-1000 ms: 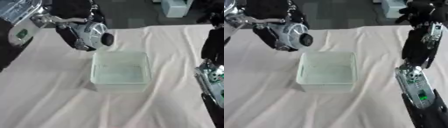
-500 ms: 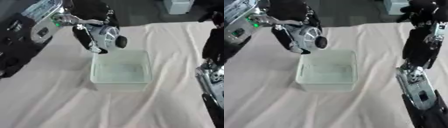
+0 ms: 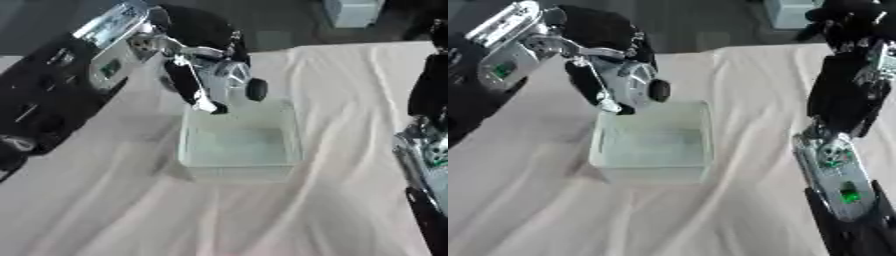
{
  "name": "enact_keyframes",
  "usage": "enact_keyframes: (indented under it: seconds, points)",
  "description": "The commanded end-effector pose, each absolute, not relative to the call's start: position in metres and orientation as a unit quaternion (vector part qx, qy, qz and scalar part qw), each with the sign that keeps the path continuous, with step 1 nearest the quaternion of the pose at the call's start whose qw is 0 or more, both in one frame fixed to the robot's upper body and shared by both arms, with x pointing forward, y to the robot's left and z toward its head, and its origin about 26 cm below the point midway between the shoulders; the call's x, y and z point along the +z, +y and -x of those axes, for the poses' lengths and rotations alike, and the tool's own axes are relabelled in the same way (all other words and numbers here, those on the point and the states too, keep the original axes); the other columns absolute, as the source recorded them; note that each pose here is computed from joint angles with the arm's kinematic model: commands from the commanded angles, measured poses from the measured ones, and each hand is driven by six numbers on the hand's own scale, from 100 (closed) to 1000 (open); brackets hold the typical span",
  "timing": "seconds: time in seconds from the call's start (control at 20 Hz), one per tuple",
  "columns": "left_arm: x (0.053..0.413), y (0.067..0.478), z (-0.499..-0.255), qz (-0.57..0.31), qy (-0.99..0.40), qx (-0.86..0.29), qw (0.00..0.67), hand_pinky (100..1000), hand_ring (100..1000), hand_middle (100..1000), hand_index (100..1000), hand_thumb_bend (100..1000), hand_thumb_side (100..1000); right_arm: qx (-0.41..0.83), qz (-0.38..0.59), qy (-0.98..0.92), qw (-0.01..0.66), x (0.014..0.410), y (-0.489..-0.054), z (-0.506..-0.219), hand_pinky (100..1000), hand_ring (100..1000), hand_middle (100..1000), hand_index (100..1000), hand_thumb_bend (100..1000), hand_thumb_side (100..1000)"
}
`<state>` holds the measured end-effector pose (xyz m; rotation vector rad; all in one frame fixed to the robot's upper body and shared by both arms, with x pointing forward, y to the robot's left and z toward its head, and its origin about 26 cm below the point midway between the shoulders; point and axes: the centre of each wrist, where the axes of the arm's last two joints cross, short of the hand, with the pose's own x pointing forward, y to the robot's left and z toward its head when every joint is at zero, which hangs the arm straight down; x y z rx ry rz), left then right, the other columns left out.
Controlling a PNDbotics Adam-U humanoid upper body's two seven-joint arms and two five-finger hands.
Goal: Pick up objects on the table and place them in the box.
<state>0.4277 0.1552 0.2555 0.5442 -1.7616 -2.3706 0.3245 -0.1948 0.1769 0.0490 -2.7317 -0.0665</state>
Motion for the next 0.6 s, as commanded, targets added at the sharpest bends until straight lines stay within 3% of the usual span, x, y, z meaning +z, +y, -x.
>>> enact_keyframes:
  seconds: [0.05, 0.25, 0.35, 0.4, 0.45, 0.5, 0.6]
  points:
    - [0.262, 0.149, -0.429, -0.163, -0.598, -0.780, 0.082, 100, 100, 100, 270, 100, 533, -0.026, -0.031, -0.983, 0.177, 0.190, -0.190, -0.321, 379, 530, 573, 632, 100, 1000]
    - [0.251, 0.140, -0.429, -0.111, -0.615, -0.771, 0.118, 100, 100, 100, 275, 100, 533, -0.031, -0.041, -0.984, 0.168, 0.195, -0.187, -0.317, 380, 529, 572, 632, 100, 1000]
    - [0.246, 0.137, -0.428, -0.085, -0.620, -0.769, 0.133, 100, 100, 113, 332, 100, 499, -0.031, -0.045, -0.985, 0.165, 0.197, -0.186, -0.316, 380, 529, 572, 632, 100, 1000]
    - [0.245, 0.136, -0.427, -0.075, -0.619, -0.769, 0.138, 100, 100, 265, 450, 100, 446, -0.031, -0.045, -0.985, 0.164, 0.197, -0.186, -0.315, 380, 529, 572, 632, 100, 1000]
    - [0.244, 0.136, -0.427, -0.066, -0.616, -0.772, 0.142, 127, 291, 435, 577, 100, 500, -0.031, -0.046, -0.985, 0.164, 0.198, -0.186, -0.315, 380, 529, 572, 632, 100, 1000]
    - [0.244, 0.136, -0.427, -0.061, -0.609, -0.777, 0.148, 341, 505, 588, 681, 100, 600, -0.030, -0.046, -0.985, 0.164, 0.198, -0.186, -0.315, 380, 529, 572, 632, 100, 1000]
    - [0.245, 0.139, -0.427, -0.064, -0.586, -0.792, 0.159, 560, 692, 763, 789, 100, 737, -0.030, -0.046, -0.985, 0.164, 0.198, -0.187, -0.315, 380, 529, 572, 632, 100, 1000]
